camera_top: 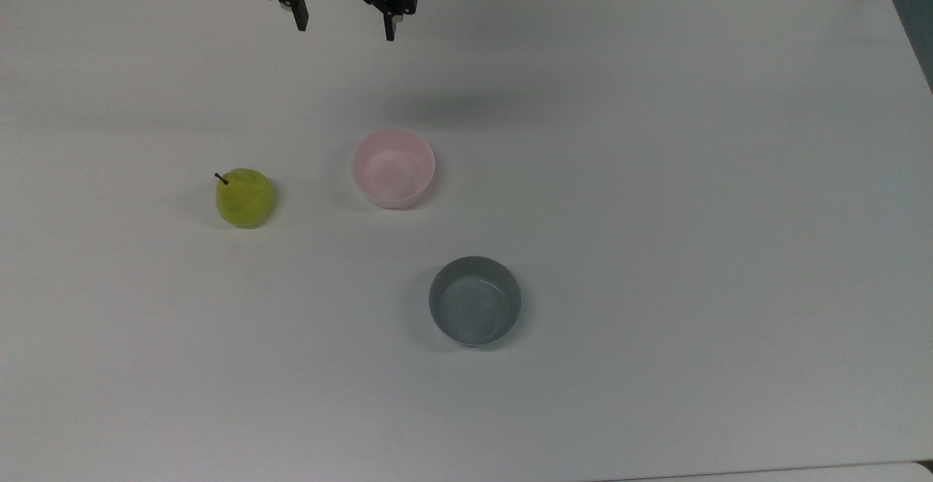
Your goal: Place the pear in the bowl
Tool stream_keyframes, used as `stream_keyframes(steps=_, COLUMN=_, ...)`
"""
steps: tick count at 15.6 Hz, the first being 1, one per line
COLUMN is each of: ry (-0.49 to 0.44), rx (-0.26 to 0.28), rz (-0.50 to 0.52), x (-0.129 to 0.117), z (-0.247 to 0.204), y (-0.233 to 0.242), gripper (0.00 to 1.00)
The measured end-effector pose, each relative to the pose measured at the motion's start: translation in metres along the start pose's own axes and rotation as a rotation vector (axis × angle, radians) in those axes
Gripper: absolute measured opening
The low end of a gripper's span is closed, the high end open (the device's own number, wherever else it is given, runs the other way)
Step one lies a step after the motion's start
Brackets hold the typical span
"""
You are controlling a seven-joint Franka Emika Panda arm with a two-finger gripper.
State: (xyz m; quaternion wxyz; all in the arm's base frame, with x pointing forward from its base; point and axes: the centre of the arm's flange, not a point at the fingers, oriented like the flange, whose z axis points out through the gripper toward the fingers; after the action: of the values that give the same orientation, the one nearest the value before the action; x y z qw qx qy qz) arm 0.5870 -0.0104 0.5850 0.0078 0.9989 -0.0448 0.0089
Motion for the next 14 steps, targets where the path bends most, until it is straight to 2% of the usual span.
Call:
stream_keyframes(steps=9, ry=0.000, rx=-0.002, rz=-0.004, x=0.000, z=0.000, y=0.001, gripper=1.00)
stream_keyframes(steps=14, ry=-0.007, rx=-0.010, rz=-0.109, x=0.002, z=0.004, y=0.013, gripper=1.00)
